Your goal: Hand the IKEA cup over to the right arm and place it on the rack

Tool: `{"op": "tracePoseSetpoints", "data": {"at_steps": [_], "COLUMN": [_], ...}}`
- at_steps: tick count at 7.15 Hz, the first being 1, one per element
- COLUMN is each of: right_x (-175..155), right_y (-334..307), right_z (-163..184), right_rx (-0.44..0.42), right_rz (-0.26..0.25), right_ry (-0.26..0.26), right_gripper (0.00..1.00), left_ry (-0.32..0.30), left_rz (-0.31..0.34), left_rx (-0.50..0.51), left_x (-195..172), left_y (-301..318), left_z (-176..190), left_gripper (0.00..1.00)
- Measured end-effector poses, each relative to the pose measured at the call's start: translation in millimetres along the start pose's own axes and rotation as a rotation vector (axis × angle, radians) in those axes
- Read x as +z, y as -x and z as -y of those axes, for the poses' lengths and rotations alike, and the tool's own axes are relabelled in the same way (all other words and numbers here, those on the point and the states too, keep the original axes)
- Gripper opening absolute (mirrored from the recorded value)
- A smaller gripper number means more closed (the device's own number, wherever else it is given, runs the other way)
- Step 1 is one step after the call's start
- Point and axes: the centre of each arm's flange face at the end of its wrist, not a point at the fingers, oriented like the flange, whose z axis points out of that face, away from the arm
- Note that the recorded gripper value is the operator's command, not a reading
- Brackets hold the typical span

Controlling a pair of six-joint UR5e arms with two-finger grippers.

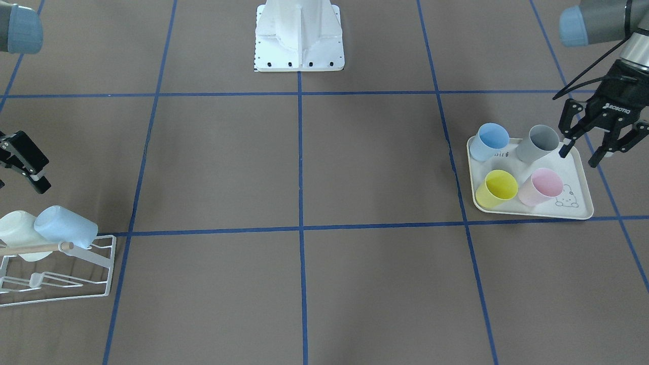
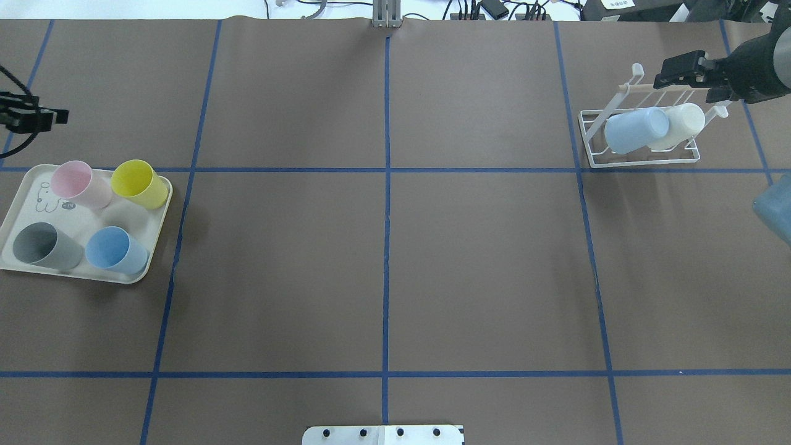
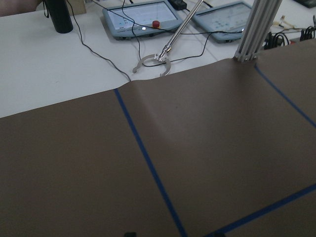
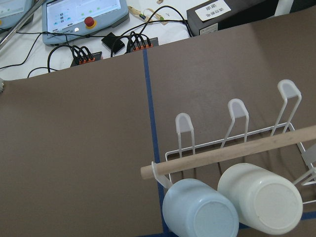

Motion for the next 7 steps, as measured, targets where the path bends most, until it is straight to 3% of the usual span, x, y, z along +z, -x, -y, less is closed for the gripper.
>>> {"op": "tracePoseSetpoints", "data": {"at_steps": [1,2,3,5,7], "right_x": [-1.5,-1.5,-0.8,0.1,-1.7], "right_y": [1.6,4.8,9.3,13.3,15.5], "right_z": [-1.3,-2.7,-4.1,-5.9,-6.7], "right_rx": [0.005,0.02,0.037,0.05,0.05], "right_rz": [0.006,0.012,0.018,0.023,0.029], "right_ry": [0.006,0.013,0.017,0.02,0.02], "right_gripper": [1.0,1.0,1.0,1.0,1.0], "left_ry": [0.082,0.129,0.155,0.203,0.277], "left_rz": [0.009,0.005,0.0,0.003,-0.043], "left_rx": [0.01,0.012,0.009,-0.019,-0.077], "left_x": [3.5,6.5,9.5,19.2,38.9], "left_y": [14.6,22.0,26.1,37.9,52.4], "left_z": [-23.1,-38.8,-47.8,-67.8,-91.2], "left_gripper": [0.79,0.82,0.99,0.99,0.93]}}
